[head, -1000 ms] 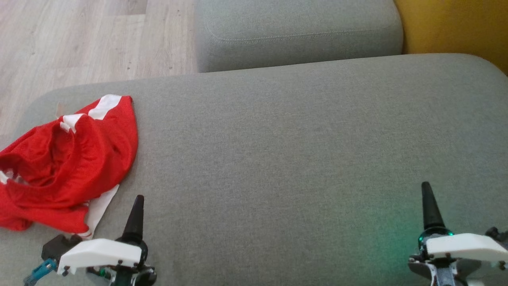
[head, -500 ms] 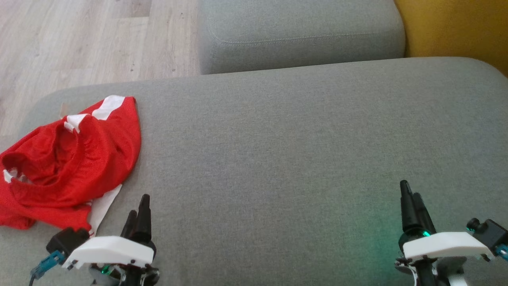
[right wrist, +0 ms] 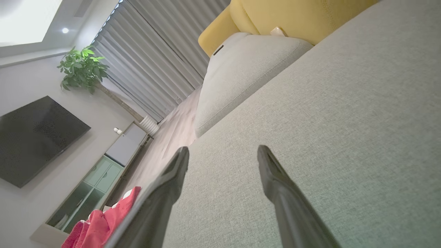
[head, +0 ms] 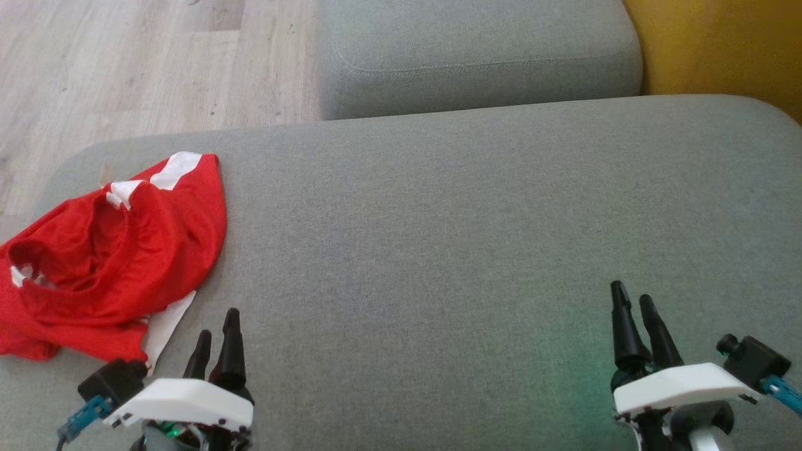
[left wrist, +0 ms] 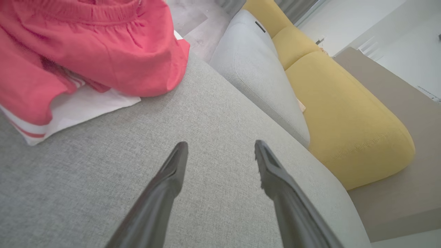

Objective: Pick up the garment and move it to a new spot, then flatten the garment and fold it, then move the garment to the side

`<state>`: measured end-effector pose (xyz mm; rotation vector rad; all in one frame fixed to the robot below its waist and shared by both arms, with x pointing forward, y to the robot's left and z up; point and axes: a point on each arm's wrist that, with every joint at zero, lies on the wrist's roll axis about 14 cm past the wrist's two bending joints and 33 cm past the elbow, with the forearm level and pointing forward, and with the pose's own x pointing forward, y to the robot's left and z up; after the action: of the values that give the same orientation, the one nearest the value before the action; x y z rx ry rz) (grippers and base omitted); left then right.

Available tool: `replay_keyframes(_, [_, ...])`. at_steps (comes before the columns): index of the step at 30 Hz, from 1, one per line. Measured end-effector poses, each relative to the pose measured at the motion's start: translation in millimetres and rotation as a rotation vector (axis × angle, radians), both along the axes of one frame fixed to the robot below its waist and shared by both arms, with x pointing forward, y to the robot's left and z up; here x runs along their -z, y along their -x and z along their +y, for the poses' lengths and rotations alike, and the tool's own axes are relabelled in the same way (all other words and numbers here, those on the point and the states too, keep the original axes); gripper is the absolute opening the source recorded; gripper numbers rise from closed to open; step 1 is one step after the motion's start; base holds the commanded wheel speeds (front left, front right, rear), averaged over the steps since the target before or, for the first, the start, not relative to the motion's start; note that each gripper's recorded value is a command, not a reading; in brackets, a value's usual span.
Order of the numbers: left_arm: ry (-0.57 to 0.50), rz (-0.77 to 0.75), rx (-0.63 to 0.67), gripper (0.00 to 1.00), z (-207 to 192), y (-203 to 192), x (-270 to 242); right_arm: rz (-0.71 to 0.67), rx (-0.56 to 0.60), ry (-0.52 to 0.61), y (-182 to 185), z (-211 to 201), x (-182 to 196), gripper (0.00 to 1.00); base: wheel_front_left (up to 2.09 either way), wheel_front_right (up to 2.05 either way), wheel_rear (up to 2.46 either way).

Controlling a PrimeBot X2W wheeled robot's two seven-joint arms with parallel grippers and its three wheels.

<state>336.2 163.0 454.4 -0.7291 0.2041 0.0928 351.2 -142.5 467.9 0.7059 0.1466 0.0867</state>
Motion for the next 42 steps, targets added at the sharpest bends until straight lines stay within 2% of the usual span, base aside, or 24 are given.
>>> replay_keyframes(17, [-0.232, -0.092, 0.035, 1.00, -6, 3, -19, -0.089, -0.085, 0.193, 1, 22, -13, 1.00, 0.00, 0.00, 0.00])
replay_keyframes(29, [-0.318, -0.144, 0.030, 1.00, -6, 9, -30, -0.126, -0.141, 0.312, 6, 35, -12, 1.00, 0.00, 0.00, 0.00])
replay_keyframes(42, [-0.469, -0.203, 0.077, 1.00, -15, 16, -37, -0.220, -0.191, 0.459, 12, 49, -24, 1.00, 0.00, 0.00, 0.00])
